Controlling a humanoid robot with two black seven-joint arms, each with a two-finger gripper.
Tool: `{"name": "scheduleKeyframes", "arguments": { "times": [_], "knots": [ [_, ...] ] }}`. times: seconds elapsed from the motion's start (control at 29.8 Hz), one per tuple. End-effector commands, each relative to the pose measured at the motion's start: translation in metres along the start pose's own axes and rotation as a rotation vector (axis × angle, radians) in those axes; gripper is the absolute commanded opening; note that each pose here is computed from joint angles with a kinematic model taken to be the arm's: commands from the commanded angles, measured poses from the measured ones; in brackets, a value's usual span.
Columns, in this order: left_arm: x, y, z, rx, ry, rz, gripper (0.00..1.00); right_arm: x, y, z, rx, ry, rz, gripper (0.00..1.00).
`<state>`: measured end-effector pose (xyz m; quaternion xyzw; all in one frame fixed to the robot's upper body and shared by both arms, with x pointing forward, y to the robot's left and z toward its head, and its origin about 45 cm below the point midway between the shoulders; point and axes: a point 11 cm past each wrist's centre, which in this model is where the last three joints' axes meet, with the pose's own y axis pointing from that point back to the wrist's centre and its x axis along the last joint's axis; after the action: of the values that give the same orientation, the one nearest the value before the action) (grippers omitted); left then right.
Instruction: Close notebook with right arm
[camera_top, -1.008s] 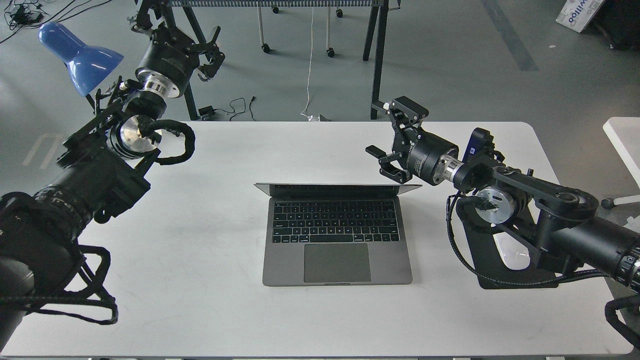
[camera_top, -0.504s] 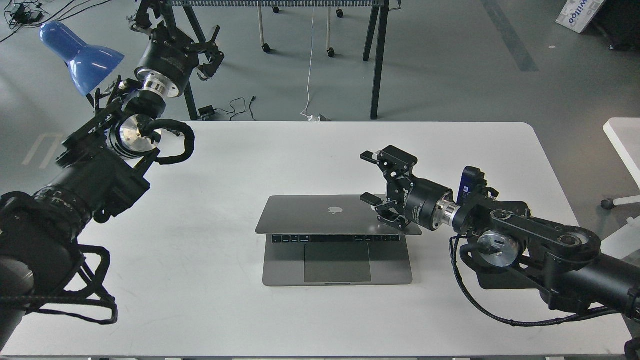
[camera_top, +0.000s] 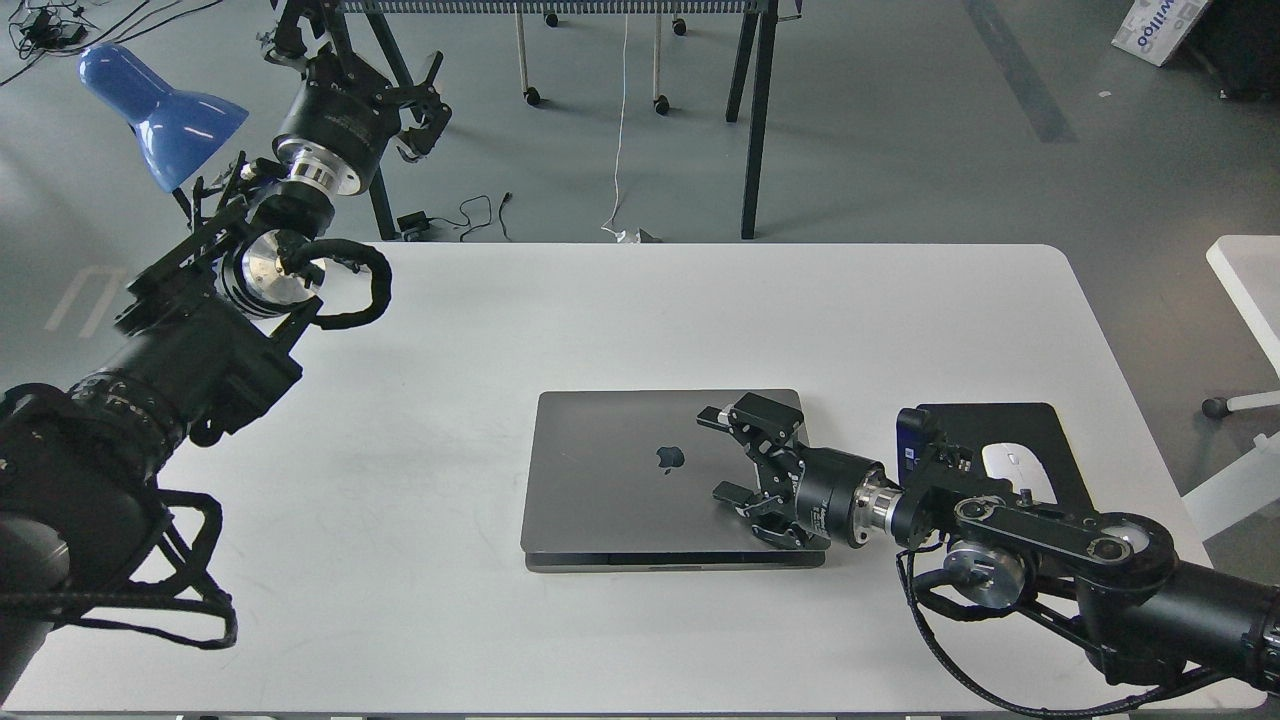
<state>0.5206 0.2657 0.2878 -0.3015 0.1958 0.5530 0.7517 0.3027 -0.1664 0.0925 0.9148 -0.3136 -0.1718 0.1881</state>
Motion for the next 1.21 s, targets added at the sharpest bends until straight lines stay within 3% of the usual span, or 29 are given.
{"name": "scheduleKeyframes", "arguments": {
  "times": [0.0,0.77,0.87,0.97,1.18],
  "knots": [
    [0.0,0.0,0.0,0.0,-0.001,0.0,1.0,0.0,0.001,0.007,-0.015,0.006,0.009,1.0],
    [0.001,0.0,0.0,0.0,0.0,0.002,1.0,0.007,0.004,0.006,-0.019,0.001,0.037,1.0],
    [0.0,0.0,-0.001,0.001,0.002,0.001,1.0,0.015,0.007,-0.017,0.037,0.004,0.052,1.0],
    [0.0,0.0,-0.001,0.001,0.002,0.0,1.0,0.052,0.025,-0.061,0.14,0.026,0.136,1.0],
    [0.0,0.0,-0.002,0.004,0.001,0.0,1.0,0.101,0.058,-0.152,0.41,0.015,0.286,1.0]
  ]
}}
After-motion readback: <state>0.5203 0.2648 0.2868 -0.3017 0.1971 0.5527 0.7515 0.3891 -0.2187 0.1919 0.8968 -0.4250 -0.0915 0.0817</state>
